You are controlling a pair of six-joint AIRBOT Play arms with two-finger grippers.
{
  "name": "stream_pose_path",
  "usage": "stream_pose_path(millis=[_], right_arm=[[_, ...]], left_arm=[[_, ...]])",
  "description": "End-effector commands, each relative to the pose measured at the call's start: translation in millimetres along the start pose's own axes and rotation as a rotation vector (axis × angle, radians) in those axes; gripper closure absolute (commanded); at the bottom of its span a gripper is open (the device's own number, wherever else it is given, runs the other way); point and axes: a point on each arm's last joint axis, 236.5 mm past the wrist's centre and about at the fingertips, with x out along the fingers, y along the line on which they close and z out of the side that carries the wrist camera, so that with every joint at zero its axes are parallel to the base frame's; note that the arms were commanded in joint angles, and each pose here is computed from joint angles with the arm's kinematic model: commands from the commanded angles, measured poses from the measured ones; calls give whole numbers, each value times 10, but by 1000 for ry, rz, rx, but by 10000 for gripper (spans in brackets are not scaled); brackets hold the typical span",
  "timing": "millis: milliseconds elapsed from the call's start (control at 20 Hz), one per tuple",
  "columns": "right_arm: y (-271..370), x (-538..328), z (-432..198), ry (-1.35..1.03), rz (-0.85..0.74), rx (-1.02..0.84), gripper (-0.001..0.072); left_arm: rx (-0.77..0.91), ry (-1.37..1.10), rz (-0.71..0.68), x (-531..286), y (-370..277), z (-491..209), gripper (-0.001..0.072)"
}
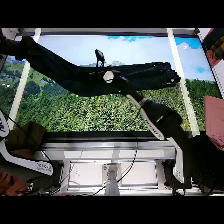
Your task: Fold the clothes and pants, and hang the long-sleeved shirts on hangers.
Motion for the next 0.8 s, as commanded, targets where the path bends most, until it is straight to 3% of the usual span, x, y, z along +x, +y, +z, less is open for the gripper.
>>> stream_pose_path(millis=[0, 100, 500, 750], right_arm=[[33, 404, -106, -58, 79, 264, 662], [-92, 544, -259, -32, 73, 361, 662], [-234, 567, -282, -16, 47, 337, 663], [-588, 139, -41, 89, -65, 157, 660]], left_arm=[[-34, -1, -101, 96, -350, 19, 691], [-31, -11, -146, 128, -497, 49, 690], [8, -41, -240, 392, -1002, 121, 690], [76, 38, -106, 818, -916, -114, 690]])
